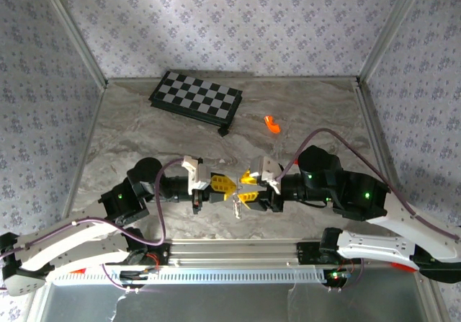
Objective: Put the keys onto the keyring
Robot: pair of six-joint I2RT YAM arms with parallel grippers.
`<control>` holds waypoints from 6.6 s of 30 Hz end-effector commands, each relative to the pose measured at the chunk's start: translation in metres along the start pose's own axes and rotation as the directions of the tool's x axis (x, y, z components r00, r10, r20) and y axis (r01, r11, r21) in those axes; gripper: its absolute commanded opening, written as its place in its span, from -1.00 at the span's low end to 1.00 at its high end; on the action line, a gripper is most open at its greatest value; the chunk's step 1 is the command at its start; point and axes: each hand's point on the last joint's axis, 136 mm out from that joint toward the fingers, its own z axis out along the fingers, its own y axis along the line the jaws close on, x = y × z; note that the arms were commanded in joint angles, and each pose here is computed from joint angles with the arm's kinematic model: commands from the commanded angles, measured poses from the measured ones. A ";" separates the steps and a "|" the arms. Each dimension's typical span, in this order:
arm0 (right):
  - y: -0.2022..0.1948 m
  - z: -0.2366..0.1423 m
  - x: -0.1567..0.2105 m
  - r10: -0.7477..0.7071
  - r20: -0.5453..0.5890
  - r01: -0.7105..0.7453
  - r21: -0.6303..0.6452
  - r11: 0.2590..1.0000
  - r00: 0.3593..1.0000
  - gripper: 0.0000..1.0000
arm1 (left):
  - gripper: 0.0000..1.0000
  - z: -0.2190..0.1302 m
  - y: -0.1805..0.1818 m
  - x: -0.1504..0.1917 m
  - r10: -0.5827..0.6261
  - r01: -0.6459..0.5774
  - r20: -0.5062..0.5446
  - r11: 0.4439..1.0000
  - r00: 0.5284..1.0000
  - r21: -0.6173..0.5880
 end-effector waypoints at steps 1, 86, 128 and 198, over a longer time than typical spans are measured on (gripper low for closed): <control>-0.005 -0.004 -0.002 0.016 0.017 -0.017 0.030 0.999 1.000 -0.19 | -1.00 -0.006 -0.009 -0.025 0.033 -0.035 0.081 0.999 0.996 0.030; -0.020 -0.021 0.030 0.172 -0.032 -0.169 0.076 0.983 0.985 0.69 | -1.00 0.002 0.014 0.005 0.019 -0.020 -0.012 0.997 1.000 -0.073; -0.181 -0.062 0.354 0.951 0.212 -0.589 0.807 -0.040 0.226 0.64 | -1.00 -0.002 0.039 0.067 -0.029 0.008 -0.125 0.986 0.992 -0.167; -0.110 0.005 0.300 0.914 -0.261 -0.402 0.836 0.375 0.310 0.37 | -1.00 -0.033 0.045 0.062 -0.006 -0.019 -0.082 0.954 0.997 -0.301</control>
